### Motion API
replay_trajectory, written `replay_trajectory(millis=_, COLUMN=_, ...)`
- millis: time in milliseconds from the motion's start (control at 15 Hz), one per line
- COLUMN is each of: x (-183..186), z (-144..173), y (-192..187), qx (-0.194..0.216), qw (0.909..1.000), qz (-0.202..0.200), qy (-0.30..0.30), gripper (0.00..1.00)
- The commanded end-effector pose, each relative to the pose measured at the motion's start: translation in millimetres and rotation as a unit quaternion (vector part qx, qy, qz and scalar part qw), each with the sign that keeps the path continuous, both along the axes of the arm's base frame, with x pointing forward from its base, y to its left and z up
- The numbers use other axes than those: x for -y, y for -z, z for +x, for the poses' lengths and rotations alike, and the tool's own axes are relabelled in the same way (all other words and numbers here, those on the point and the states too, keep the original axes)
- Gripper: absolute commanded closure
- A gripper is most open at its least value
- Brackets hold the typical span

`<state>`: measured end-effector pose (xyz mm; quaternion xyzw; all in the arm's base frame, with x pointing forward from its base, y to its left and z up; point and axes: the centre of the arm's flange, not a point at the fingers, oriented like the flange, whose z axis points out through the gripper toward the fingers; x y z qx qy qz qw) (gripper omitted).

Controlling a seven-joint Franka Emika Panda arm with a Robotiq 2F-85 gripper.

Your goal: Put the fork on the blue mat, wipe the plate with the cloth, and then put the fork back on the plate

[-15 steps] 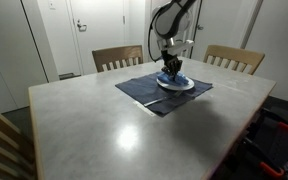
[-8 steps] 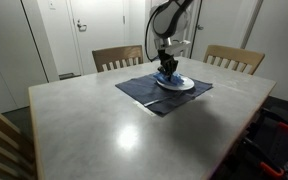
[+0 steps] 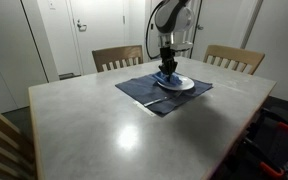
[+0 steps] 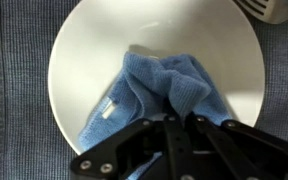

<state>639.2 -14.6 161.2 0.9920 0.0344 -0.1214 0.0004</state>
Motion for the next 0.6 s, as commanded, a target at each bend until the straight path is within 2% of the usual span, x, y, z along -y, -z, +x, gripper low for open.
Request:
replay_trajectory(millis=0, x=7, z=-4, y=-3, qx=-0.028, qw=0.9982, qz=0.048, qy=-0.022, gripper=0.98)
replay_trajectory(millis=200, x=7, z=-9, y=-10, qx=-0.042, qw=0.9966, qz=0.062, qy=-0.035, gripper=0.98)
replay_trajectory(millis=533, x=3, z=-16, y=-24, qx=-0.054, qw=0.9954, qz=0.063, qy=-0.049, gripper=0.98)
